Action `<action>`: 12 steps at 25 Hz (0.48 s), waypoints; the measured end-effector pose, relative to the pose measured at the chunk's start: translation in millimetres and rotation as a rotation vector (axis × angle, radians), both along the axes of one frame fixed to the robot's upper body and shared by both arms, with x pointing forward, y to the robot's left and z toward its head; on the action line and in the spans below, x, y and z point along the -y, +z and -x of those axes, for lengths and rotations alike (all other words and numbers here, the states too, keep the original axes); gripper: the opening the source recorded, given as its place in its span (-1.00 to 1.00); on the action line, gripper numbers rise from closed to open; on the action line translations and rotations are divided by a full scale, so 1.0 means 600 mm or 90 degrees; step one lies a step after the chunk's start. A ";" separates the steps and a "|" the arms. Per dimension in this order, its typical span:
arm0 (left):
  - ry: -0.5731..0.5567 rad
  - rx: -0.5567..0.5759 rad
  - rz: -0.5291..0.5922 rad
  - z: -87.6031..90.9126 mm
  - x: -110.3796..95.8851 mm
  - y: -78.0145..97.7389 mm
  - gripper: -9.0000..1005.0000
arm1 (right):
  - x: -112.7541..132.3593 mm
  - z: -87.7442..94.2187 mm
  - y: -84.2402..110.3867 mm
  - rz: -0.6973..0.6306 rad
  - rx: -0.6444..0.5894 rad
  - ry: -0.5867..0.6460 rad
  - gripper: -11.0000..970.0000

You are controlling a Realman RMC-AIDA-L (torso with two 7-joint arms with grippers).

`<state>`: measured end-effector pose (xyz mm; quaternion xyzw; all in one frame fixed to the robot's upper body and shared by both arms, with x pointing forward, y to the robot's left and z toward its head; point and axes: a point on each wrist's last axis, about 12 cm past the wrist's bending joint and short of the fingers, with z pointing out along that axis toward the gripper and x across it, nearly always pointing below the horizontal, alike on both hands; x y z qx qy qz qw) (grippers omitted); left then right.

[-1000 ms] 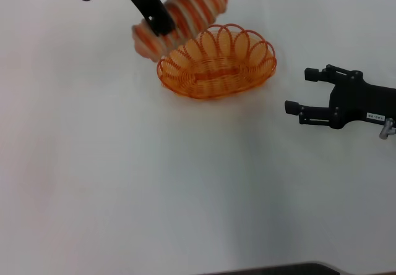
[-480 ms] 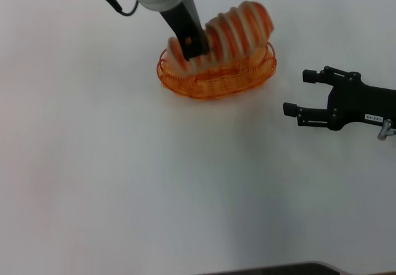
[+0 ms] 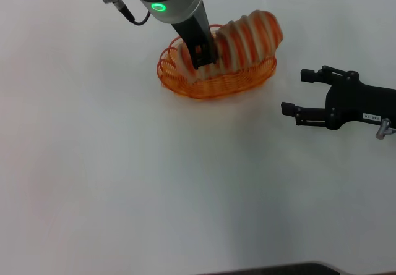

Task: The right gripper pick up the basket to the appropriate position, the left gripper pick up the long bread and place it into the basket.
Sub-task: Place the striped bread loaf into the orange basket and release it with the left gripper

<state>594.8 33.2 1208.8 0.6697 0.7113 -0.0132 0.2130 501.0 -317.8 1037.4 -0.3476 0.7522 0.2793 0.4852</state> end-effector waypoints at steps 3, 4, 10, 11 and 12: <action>0.009 0.011 0.003 -0.001 0.002 -0.005 -0.65 | 0.001 -0.001 0.000 0.001 0.001 -0.001 0.89; 0.013 0.013 0.005 -0.001 0.002 -0.006 -0.64 | 0.001 -0.001 0.001 0.002 0.001 -0.002 0.89; 0.031 0.010 0.003 -0.003 0.000 -0.012 -0.53 | 0.002 -0.003 0.002 0.004 0.004 -0.003 0.89; 0.033 0.010 0.000 -0.004 -0.001 -0.013 -0.49 | 0.002 -0.003 0.002 0.004 0.005 -0.003 0.89; 0.037 0.011 -0.002 -0.004 -0.002 -0.015 -0.45 | 0.002 -0.003 0.003 0.004 0.005 -0.002 0.89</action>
